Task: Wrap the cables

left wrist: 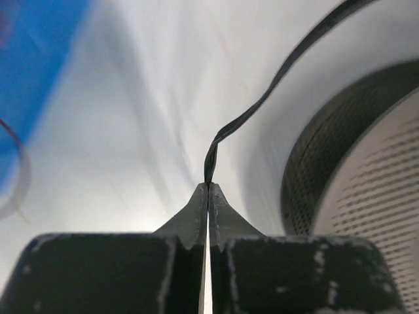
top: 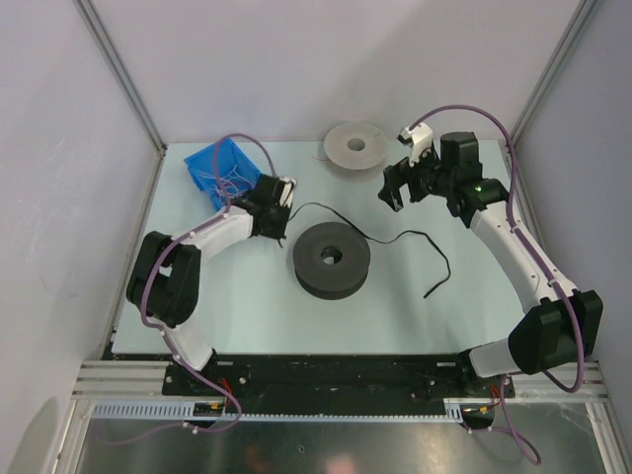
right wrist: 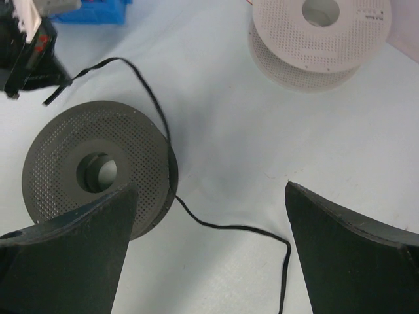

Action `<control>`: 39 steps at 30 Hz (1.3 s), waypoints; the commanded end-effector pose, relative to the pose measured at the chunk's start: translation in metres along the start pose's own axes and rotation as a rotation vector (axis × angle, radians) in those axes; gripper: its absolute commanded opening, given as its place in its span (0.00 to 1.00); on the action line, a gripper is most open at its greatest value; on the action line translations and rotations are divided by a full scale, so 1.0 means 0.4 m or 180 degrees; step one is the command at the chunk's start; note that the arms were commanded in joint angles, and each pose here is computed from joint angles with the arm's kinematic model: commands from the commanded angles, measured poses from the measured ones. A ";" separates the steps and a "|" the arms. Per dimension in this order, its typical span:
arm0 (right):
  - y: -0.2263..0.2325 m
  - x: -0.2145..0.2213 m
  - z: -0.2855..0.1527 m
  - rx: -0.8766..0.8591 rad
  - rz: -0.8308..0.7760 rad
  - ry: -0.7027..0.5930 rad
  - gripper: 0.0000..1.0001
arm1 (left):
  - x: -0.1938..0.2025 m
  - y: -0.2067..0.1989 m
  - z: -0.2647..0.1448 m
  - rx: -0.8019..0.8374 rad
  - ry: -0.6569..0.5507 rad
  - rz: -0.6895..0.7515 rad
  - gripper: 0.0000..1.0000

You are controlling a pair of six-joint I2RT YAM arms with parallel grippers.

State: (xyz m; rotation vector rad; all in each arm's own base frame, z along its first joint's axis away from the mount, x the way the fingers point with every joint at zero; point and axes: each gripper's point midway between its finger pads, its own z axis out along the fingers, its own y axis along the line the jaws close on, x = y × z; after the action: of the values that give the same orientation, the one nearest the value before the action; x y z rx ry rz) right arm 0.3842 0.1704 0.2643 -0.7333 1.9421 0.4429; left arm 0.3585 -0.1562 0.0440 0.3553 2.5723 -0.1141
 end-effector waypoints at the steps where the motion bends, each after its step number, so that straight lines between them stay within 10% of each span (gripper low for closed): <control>1: 0.027 -0.070 -0.006 -0.0199 -0.0131 -0.0334 0.99 | -0.261 -0.019 -0.156 0.0054 -0.0949 0.0761 0.00; 18: 0.077 -0.181 -0.006 -0.1078 0.0454 -0.0805 0.96 | -0.434 -0.287 -0.464 0.0288 -0.2833 0.3513 0.00; 39: 0.210 -0.108 0.060 -0.2302 0.1025 -0.0267 0.73 | -0.431 -0.437 -0.500 0.0327 -0.3511 0.4413 0.00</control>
State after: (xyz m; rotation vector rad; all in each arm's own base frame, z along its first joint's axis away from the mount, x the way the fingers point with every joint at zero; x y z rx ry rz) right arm 0.3686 0.2551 0.2740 -0.7420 1.8760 1.3470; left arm 0.3532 -0.3228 0.2864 1.4973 0.9972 0.0344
